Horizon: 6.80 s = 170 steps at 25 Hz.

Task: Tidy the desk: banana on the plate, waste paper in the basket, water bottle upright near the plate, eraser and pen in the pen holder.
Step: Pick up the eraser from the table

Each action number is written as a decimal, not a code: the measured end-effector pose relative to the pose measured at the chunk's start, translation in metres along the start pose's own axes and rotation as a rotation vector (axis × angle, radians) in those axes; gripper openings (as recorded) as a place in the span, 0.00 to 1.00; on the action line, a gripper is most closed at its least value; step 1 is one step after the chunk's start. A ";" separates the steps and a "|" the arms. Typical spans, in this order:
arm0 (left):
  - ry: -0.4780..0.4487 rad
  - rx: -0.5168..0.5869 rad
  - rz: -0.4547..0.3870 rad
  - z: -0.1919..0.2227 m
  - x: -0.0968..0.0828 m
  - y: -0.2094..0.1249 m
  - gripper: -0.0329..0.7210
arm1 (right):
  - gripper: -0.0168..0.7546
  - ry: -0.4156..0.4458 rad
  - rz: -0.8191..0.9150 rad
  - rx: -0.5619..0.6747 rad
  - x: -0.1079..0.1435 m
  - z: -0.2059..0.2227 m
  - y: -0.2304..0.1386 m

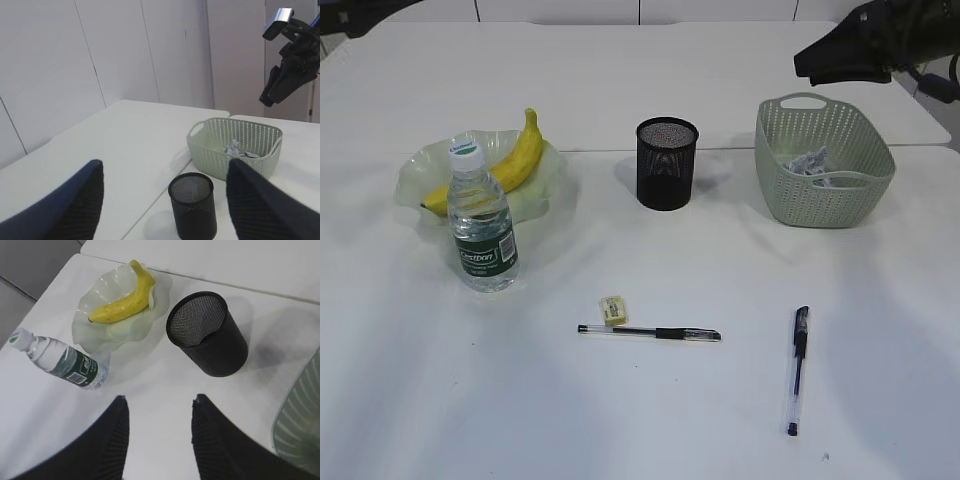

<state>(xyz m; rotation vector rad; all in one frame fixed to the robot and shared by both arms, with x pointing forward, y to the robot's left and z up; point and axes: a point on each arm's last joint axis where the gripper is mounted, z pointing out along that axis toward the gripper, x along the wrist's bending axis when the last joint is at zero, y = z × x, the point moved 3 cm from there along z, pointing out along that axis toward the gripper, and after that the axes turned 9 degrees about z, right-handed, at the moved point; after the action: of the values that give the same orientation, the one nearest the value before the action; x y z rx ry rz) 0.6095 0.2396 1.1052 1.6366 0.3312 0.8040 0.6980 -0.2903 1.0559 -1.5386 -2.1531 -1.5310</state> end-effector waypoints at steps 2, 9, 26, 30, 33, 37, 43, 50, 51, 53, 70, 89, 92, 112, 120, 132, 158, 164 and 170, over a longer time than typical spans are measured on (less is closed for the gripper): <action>0.003 -0.002 -0.009 -0.001 0.000 0.002 0.76 | 0.43 0.002 0.062 0.002 0.000 0.000 0.000; 0.005 -0.002 -0.076 -0.001 0.000 0.003 0.76 | 0.43 0.005 0.241 0.007 0.002 0.001 -0.001; 0.011 -0.036 -0.065 -0.010 -0.004 0.026 0.72 | 0.43 -0.072 0.283 0.187 0.025 0.037 -0.018; 0.013 -0.041 -0.061 -0.011 -0.005 0.030 0.71 | 0.43 -0.190 0.262 0.329 0.036 0.058 -0.036; 0.022 -0.035 -0.080 -0.011 -0.004 0.029 0.71 | 0.43 -0.209 0.303 0.351 0.047 0.067 -0.038; 0.029 -0.030 -0.095 -0.011 -0.003 0.029 0.71 | 0.43 -0.273 0.365 0.346 0.056 0.070 -0.033; 0.030 -0.030 -0.096 -0.011 -0.003 0.029 0.71 | 0.43 -0.464 0.330 0.397 0.068 0.083 -0.039; 0.030 -0.030 -0.098 -0.011 -0.003 0.029 0.71 | 0.43 -0.498 0.261 0.459 0.105 0.111 -0.054; 0.030 -0.030 -0.105 -0.011 -0.003 0.029 0.71 | 0.43 -0.498 0.272 0.458 0.107 0.112 -0.055; 0.030 -0.030 -0.122 -0.011 -0.003 0.029 0.71 | 0.43 -0.503 0.300 0.457 0.110 0.115 -0.057; 0.049 -0.018 -0.146 -0.011 -0.001 0.027 0.71 | 0.43 -0.436 0.392 0.569 0.116 0.166 -0.089; 0.050 -0.018 -0.168 -0.012 -0.001 0.028 0.71 | 0.43 -0.341 0.442 0.518 0.137 0.214 -0.106; 0.050 -0.018 -0.170 -0.012 -0.001 0.028 0.71 | 0.43 -0.376 0.413 0.504 0.132 0.213 -0.105; 0.050 -0.018 -0.172 -0.012 -0.001 0.028 0.71 | 0.52 -0.493 0.385 0.645 0.128 0.237 -0.146; 0.040 -0.024 -0.174 -0.011 -0.002 0.029 0.71 | 0.52 -0.531 0.329 0.650 0.127 0.240 -0.150; 0.030 -0.031 -0.173 -0.011 -0.003 0.029 0.71 | 0.52 -0.542 0.321 0.609 0.121 0.246 -0.149; 0.025 -0.034 -0.173 -0.011 -0.003 0.030 0.71 | 0.52 -0.552 0.319 0.603 0.115 0.252 -0.153; 0.012 -0.043 -0.173 -0.011 -0.005 0.031 0.71 | 0.52 -0.553 0.320 0.605 0.115 0.252 -0.153; 0.008 -0.045 -0.173 -0.011 -0.005 0.031 0.71 | 0.52 -0.568 0.323 0.626 0.108 0.257 -0.160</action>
<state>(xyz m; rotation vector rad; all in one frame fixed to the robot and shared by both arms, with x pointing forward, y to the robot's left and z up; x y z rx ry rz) 0.5914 0.2375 1.1337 1.5399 0.4508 0.6830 0.6386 -0.0258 0.8834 -2.0597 -2.1523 -0.2772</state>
